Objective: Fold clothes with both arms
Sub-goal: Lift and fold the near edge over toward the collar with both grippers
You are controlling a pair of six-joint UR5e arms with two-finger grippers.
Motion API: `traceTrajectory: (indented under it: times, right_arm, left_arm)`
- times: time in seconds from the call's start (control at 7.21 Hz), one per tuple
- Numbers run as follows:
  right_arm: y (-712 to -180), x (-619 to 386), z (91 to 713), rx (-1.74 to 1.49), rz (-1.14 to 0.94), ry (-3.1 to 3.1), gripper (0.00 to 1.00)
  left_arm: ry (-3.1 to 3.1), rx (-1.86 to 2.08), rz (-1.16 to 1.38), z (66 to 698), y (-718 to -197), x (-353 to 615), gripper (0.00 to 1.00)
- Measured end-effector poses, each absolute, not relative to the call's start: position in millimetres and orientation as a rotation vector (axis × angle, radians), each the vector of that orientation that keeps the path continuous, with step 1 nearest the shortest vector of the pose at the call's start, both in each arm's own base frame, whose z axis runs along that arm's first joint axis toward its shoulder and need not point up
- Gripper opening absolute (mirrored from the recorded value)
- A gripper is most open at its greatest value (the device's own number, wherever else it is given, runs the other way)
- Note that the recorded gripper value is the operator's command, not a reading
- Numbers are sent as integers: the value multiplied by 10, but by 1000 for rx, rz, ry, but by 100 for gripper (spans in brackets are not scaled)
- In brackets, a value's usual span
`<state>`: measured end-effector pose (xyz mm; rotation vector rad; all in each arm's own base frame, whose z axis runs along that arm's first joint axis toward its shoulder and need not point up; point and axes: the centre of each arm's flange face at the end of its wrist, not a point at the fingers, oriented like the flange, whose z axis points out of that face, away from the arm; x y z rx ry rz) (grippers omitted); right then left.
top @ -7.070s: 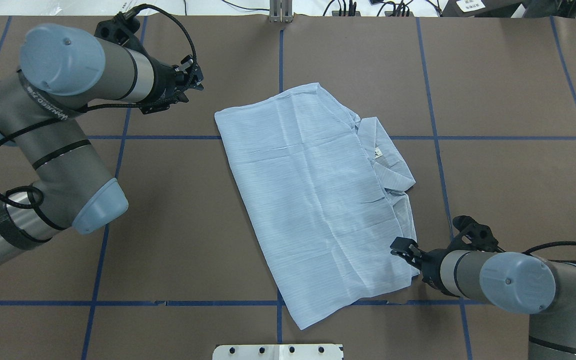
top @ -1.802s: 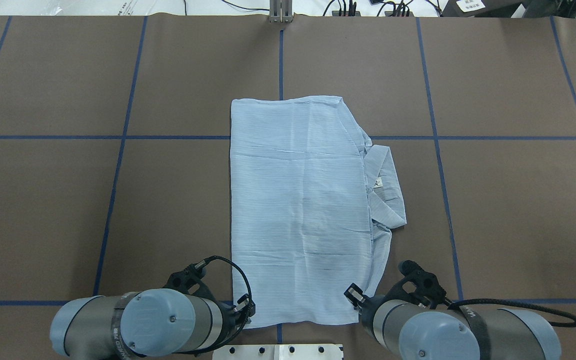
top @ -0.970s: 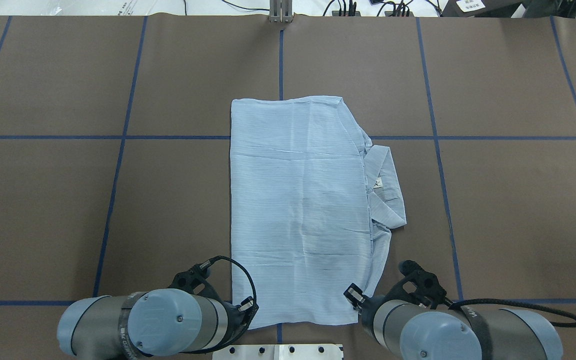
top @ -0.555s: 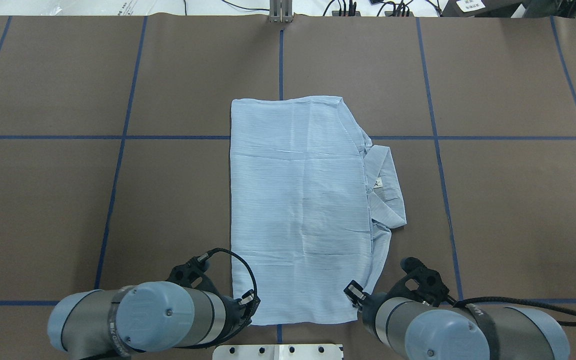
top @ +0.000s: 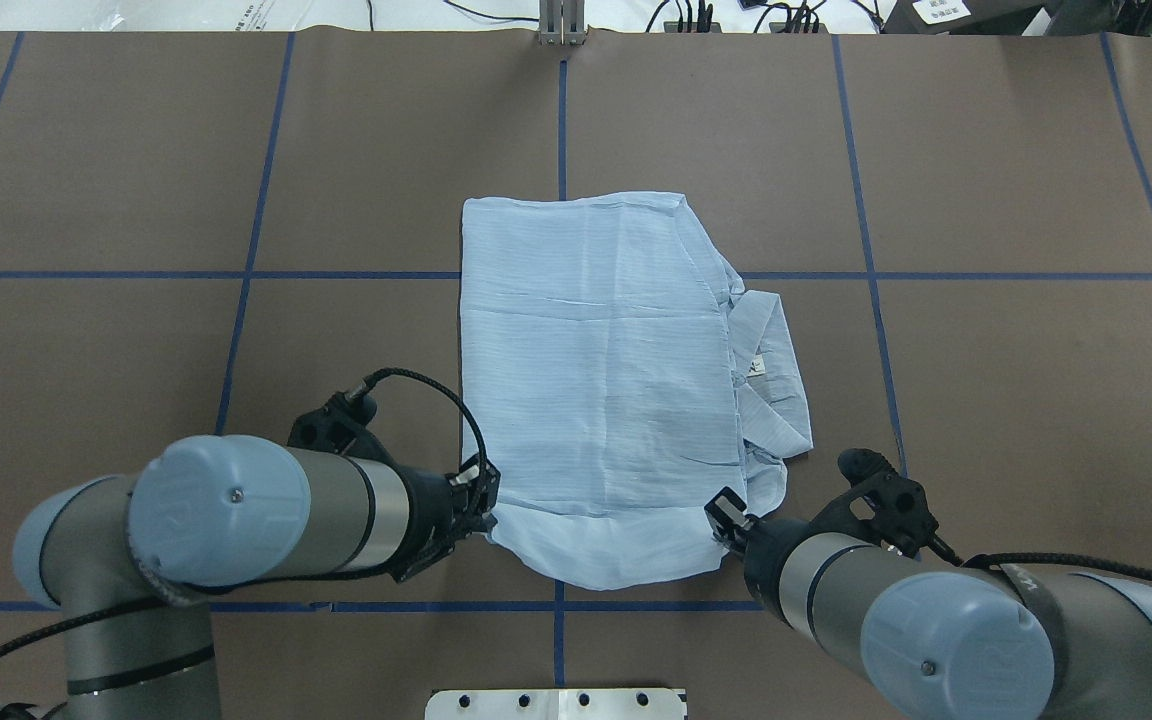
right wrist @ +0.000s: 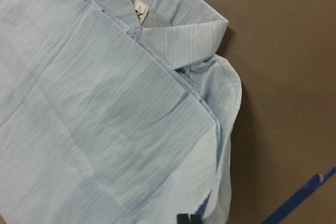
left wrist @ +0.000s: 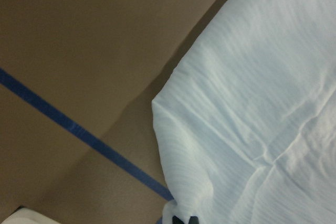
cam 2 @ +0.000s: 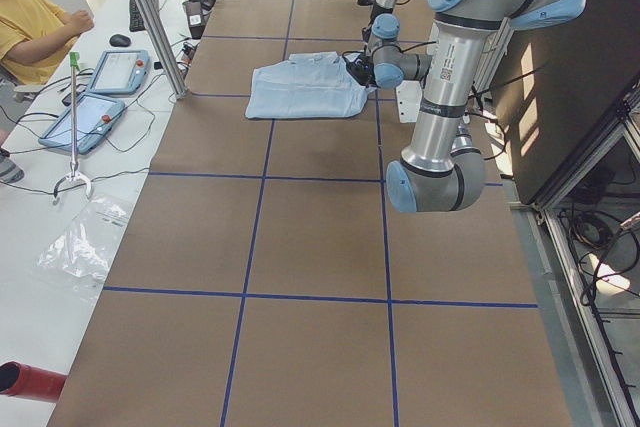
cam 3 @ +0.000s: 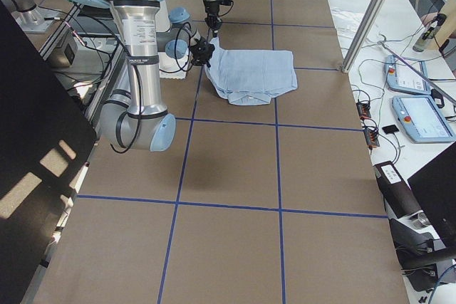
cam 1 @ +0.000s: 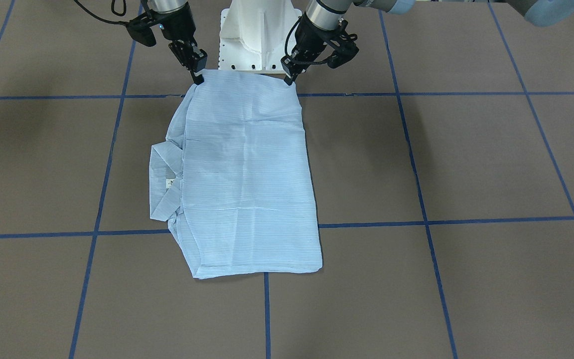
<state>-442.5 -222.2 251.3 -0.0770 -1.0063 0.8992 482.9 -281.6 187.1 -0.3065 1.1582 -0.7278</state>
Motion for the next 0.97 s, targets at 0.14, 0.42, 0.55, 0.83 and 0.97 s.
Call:
traceTrajectory:
  times: [0.14,0.42,0.55,0.83,0.97]
  right_arm:
    - [-2357,-4418,2389,-53,911,-986,0]
    - [-2744,-4437,2133,11,894,-935,0]
    - [-2974,-4419,2109,24,882,-911,0]
    - [-3512,-4341,2080,37,857,-876,0]
    - [-3826,-4302,2075,34,853,-862,0]
  left_arm:
    - [1175,-295,-753,1815,-3024,4694,0]
    - [1205,-262,-788,1711,-3388,4485,0]
    - [1211,-234,-799,1693,-3560,4433,0]
    - [1204,-177,-818,1678,-3960,4458,0]
    - [1196,-152,-825,1670,-4161,4512,0]
